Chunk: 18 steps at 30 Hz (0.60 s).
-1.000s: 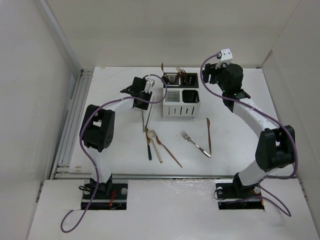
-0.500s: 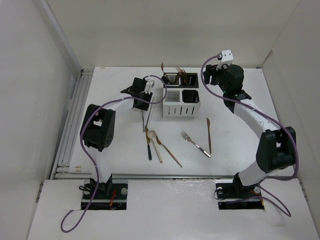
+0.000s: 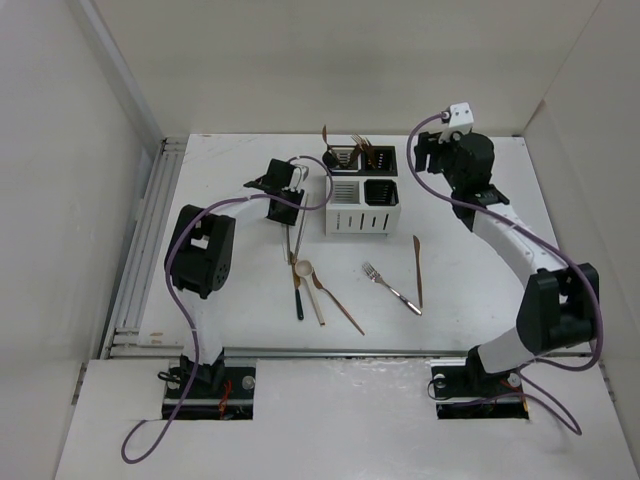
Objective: Sort the eating utensils into containers
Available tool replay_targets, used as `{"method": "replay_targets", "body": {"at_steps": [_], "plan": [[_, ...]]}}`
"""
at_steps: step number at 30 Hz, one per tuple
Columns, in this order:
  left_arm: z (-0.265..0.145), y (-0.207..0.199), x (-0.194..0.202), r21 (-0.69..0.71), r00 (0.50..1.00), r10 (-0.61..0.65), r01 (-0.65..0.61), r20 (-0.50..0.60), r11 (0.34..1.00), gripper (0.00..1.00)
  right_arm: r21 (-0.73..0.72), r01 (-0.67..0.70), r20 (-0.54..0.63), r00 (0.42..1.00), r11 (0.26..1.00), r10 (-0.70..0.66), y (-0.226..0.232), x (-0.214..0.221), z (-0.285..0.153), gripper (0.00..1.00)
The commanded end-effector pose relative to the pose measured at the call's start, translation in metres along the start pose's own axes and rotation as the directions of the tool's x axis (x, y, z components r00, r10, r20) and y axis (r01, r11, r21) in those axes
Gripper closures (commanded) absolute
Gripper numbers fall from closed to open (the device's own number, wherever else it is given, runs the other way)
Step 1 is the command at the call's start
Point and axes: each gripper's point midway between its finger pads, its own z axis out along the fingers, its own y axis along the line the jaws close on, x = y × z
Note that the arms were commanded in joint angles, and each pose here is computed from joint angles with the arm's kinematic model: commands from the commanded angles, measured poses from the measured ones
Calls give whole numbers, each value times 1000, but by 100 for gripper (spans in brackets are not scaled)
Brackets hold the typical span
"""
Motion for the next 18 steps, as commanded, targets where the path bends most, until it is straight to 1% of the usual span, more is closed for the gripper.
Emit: {"method": "replay_targets", "body": {"at_steps": [1,3,7,10,11,13,14,16,17,18], "plan": [[0,1,0,13,1000,-17,17,0,1000,72,47,16,52,998,999,-19,-13,-19,-13,27],[1,1,11,11,999,-28,28,-41,1000,72,67,14,60,998,998,-18,-19,-23,-16,27],[-4,-4,22,36,996,-42,45,-82,998,73,90,33,46,998,995,-38,-24,-18,-21,27],[-4,-7,31,54,993,-42,48,-112,997,78,101,43,55,997,994,-48,-26,-22,-26,27],[-4,-7,31,54,993,-42,48,-112,997,78,101,43,55,997,994,-48,-26,-22,-26,27],[-4,-7,31,54,993,-42,48,-112,997,82,112,51,53,997,992,-58,-28,-21,-29,26],[-4,-7,31,54,993,-42,48,-112,997,86,112,51,53,997,992,-58,-28,-21,-29,26],[-4,-7,31,54,993,-42,48,-112,997,91,124,58,72,995,991,-67,-31,-30,-34,26],[-1,-7,34,53,992,-42,49,-122,997,94,123,59,61,996,991,-67,-30,-25,-34,26],[2,-7,38,53,990,-42,50,-133,997,100,136,66,69,995,988,-76,-33,-29,-37,26]]}}
